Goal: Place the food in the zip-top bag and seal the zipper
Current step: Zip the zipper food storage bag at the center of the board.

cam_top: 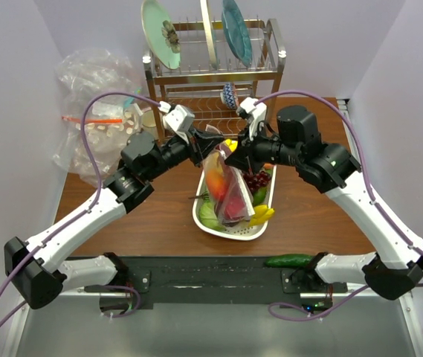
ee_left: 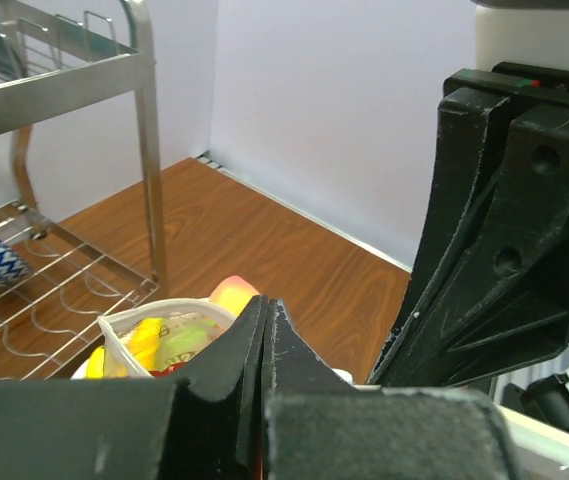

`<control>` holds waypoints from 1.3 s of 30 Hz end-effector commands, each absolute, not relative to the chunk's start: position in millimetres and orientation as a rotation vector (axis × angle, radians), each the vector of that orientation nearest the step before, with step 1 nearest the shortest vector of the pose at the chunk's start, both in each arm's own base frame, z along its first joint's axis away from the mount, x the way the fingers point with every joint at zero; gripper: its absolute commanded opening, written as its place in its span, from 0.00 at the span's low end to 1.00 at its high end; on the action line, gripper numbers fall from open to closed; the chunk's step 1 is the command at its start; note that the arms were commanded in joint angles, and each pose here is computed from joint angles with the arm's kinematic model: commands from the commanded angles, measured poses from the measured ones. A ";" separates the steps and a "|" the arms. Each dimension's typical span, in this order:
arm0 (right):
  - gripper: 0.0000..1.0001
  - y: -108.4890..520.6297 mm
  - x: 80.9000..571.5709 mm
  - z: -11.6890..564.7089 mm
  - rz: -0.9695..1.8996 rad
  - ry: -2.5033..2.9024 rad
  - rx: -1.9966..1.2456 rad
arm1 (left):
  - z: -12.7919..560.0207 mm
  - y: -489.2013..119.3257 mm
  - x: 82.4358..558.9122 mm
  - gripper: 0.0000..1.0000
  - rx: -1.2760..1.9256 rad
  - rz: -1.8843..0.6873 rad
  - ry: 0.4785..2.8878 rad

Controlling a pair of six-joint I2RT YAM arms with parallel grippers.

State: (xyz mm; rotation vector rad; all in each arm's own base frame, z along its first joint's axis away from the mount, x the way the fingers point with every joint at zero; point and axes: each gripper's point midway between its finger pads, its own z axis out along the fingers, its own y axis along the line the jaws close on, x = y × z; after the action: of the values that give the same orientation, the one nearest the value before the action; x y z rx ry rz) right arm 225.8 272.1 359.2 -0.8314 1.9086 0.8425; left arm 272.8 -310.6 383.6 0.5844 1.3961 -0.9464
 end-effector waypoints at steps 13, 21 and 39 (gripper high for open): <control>0.00 275.6 216.0 406.2 0.885 1.747 -0.901 | 437.0 -297.8 219.4 0.94 1.038 -0.801 1.189; 0.00 278.3 179.0 412.7 0.984 1.661 -1.160 | 429.3 -297.8 174.2 1.00 1.455 -0.835 1.084; 0.00 272.1 166.3 415.2 0.985 1.614 -1.212 | 404.1 -311.0 182.5 0.72 1.567 -0.926 1.278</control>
State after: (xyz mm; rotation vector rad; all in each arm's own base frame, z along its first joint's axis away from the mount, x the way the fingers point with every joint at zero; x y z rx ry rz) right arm 172.0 274.1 393.0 -1.2102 1.7171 0.9898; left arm 193.8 -312.4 392.1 1.5571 1.3072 -0.8841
